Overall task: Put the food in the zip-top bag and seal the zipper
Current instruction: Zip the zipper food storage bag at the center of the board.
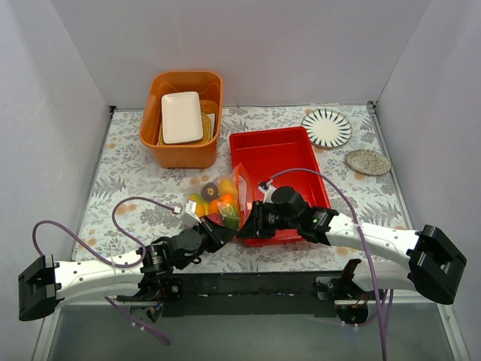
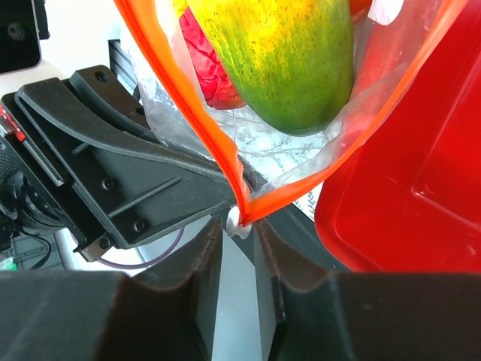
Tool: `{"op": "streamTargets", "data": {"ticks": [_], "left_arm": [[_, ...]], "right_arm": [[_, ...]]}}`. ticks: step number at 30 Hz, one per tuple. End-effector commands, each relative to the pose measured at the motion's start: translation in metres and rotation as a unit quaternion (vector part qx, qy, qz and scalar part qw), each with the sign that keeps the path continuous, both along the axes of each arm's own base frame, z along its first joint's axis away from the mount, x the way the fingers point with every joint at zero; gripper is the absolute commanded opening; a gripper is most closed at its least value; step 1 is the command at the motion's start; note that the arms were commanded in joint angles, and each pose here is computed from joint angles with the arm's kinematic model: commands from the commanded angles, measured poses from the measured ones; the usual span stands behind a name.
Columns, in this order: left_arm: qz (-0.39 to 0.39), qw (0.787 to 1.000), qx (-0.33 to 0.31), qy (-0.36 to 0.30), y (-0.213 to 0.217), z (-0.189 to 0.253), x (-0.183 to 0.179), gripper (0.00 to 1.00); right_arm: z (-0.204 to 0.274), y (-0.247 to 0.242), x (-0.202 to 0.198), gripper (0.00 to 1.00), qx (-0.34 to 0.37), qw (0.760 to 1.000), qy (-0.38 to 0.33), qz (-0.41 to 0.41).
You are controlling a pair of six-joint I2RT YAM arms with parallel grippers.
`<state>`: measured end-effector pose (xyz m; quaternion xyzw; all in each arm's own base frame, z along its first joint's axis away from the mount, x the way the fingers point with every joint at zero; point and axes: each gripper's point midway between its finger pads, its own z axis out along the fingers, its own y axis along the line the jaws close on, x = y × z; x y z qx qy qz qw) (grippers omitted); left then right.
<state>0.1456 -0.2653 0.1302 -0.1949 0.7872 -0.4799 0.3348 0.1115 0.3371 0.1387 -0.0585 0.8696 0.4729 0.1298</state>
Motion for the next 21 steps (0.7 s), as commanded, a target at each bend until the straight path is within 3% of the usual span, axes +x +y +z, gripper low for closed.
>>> {"op": "streamTargets", "data": {"ticks": [1,8,10,15,18,21], "left_arm": [[0.056,0.992,-0.095,0.067,-0.0006,0.0187,0.0066,0.06],[0.055,0.991,-0.098,0.07,-0.0001,0.0181,0.0056,0.07],[0.055,0.99,-0.103,0.074,0.0004,0.0173,0.0048,0.16],[0.054,0.988,-0.115,0.082,0.0023,0.0148,0.0025,0.19],[0.051,0.988,-0.119,0.087,0.0013,0.0126,0.0012,0.18],[0.047,0.987,-0.121,0.093,-0.0009,0.01,-0.0003,0.07]], "right_arm": [[0.0152,0.0084,0.0006,0.25,0.022,1.0,-0.011,0.008],[0.0167,0.0101,0.0031,0.16,0.03,0.999,-0.017,0.004],[0.0182,0.0096,0.0044,0.15,0.033,0.999,-0.02,-0.001],[0.0219,0.0055,0.0062,0.14,0.045,0.998,-0.027,-0.016],[0.021,0.004,0.0061,0.14,0.046,0.998,-0.027,-0.019],[0.0193,0.0036,0.006,0.14,0.046,0.998,-0.025,-0.021]]}}
